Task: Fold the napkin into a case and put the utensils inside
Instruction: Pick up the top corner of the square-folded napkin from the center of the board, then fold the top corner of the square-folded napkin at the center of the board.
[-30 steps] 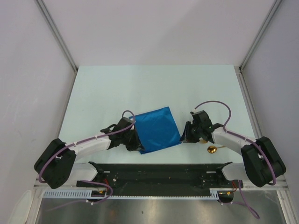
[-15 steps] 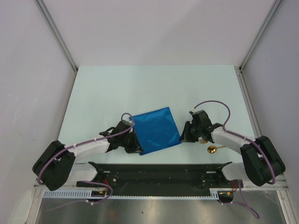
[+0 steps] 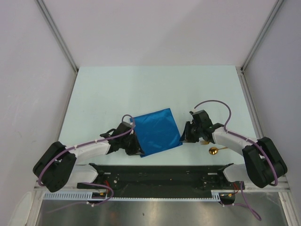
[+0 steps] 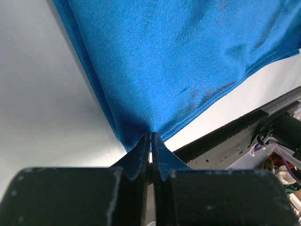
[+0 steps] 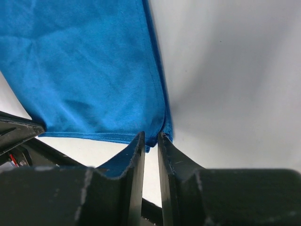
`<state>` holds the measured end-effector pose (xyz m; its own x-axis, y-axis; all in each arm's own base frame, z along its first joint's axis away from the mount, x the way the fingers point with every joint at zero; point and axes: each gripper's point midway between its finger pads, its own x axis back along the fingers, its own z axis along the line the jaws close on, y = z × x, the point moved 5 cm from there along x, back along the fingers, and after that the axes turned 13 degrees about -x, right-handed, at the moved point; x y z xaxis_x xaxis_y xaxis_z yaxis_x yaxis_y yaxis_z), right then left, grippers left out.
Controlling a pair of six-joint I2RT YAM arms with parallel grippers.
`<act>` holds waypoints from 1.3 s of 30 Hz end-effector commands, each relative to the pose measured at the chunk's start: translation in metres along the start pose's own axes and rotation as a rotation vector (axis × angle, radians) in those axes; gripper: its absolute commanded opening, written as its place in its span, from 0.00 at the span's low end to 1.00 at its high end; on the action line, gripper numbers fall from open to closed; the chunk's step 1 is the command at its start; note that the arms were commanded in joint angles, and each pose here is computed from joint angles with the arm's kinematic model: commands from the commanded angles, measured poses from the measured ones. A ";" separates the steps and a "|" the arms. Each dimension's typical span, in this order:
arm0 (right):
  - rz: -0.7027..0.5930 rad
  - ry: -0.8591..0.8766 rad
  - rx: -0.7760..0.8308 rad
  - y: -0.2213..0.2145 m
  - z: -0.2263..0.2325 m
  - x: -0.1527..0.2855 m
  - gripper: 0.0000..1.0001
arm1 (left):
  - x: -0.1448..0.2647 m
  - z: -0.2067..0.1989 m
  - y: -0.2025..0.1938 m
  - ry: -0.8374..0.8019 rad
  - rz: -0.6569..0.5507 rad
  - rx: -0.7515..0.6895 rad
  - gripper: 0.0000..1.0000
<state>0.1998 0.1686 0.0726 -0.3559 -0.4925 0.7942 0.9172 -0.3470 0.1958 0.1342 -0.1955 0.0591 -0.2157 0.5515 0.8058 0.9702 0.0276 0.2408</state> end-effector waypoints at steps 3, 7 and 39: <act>-0.033 0.032 0.034 0.012 0.016 0.005 0.23 | -0.001 -0.001 -0.004 -0.024 0.011 -0.015 0.08; -0.023 0.034 0.032 0.011 0.016 0.002 0.16 | 0.000 -0.003 -0.003 -0.027 0.009 -0.016 0.08; 0.165 0.315 0.288 0.036 0.186 -0.104 0.00 | 0.077 0.030 0.100 0.110 -0.353 0.056 0.41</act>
<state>0.2900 0.3196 0.0917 -0.2189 -0.6919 0.6881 0.9692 -0.0727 0.2352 0.2148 -0.1370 0.1296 -0.5289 0.4099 0.7431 0.8487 0.2498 0.4662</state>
